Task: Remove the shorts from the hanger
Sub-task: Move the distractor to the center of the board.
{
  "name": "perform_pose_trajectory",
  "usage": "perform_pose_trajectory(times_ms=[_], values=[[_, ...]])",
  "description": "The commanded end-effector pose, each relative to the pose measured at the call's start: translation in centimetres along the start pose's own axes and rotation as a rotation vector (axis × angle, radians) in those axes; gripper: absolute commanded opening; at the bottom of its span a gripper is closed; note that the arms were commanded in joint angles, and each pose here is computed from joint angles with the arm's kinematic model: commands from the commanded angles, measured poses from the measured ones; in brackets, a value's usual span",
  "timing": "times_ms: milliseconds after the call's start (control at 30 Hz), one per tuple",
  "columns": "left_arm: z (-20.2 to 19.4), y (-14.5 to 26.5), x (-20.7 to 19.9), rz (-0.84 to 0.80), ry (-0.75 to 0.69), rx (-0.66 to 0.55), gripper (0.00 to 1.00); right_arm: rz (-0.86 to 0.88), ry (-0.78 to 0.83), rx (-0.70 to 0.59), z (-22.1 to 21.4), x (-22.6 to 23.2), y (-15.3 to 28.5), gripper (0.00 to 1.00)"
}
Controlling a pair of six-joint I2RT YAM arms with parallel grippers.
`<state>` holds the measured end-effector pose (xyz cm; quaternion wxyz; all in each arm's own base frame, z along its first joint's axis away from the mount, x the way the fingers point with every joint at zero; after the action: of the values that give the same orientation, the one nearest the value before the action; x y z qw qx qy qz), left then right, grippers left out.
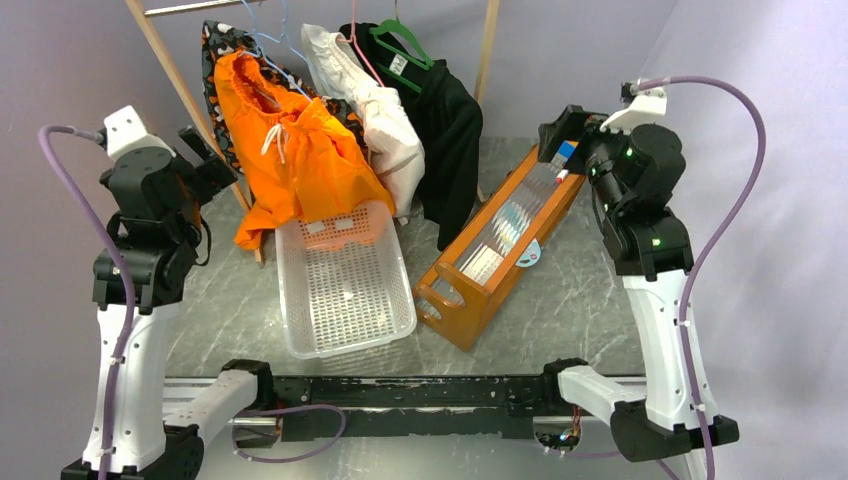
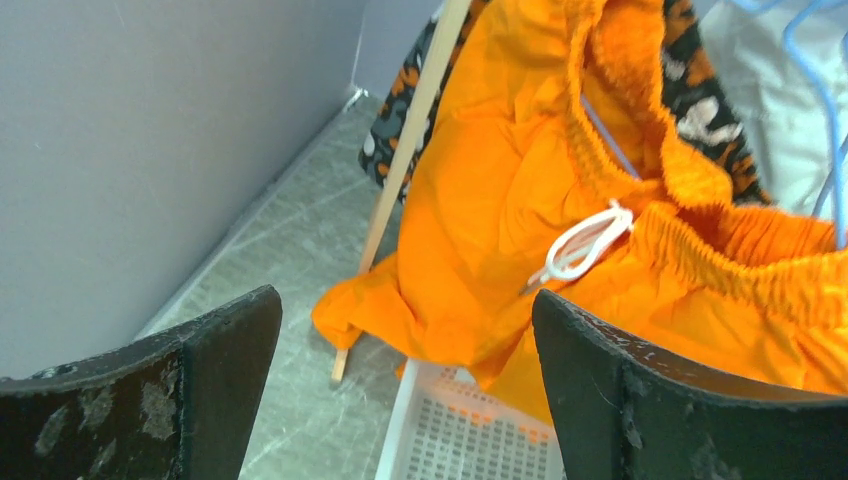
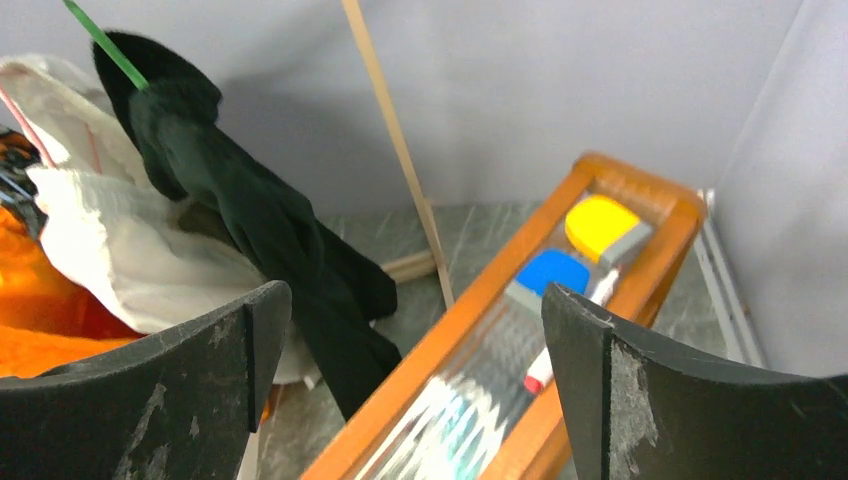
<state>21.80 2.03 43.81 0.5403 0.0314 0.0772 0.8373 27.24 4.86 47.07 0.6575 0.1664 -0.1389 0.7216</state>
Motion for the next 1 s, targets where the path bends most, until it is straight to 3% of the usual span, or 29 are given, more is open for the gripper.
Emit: perform_pose_trajectory(times_ms=[0,433,600,733,967], values=[[-3.0,0.3,-0.6,-0.066,0.014,0.076,0.99,-0.077,-0.057,0.035,-2.1,-1.8,1.6,1.0],[-13.0,2.9,-3.0,-0.342,0.116,0.323,0.99,-0.482,-0.284,0.273,-12.8,-8.7,8.0,1.0],[-15.8,3.4,-4.2,-0.466,0.109,0.405,0.99,-0.535,-0.327,0.374,-15.9,-9.7,9.5,1.0],[-15.9,4.4,-5.9,-0.666,0.105,0.383,0.99,-0.392,-0.358,0.405,-16.6,-8.4,9.1,1.0],[-14.0,6.8,-9.5,-1.122,0.072,0.348,0.99,-0.466,-0.398,0.381,-17.7,-9.4,7.7,1.0]])
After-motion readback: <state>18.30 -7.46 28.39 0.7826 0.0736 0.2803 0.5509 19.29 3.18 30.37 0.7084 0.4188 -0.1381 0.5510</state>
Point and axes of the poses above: each gripper's point midway between its finger pads, its own y axis back along the fingers, its own x axis along the line the jaws close on, z = x × y, the point moved 6 cm from there along y, back along the fingers, and after that the axes turned 15 degrees about -y, right-handed, at the moved point
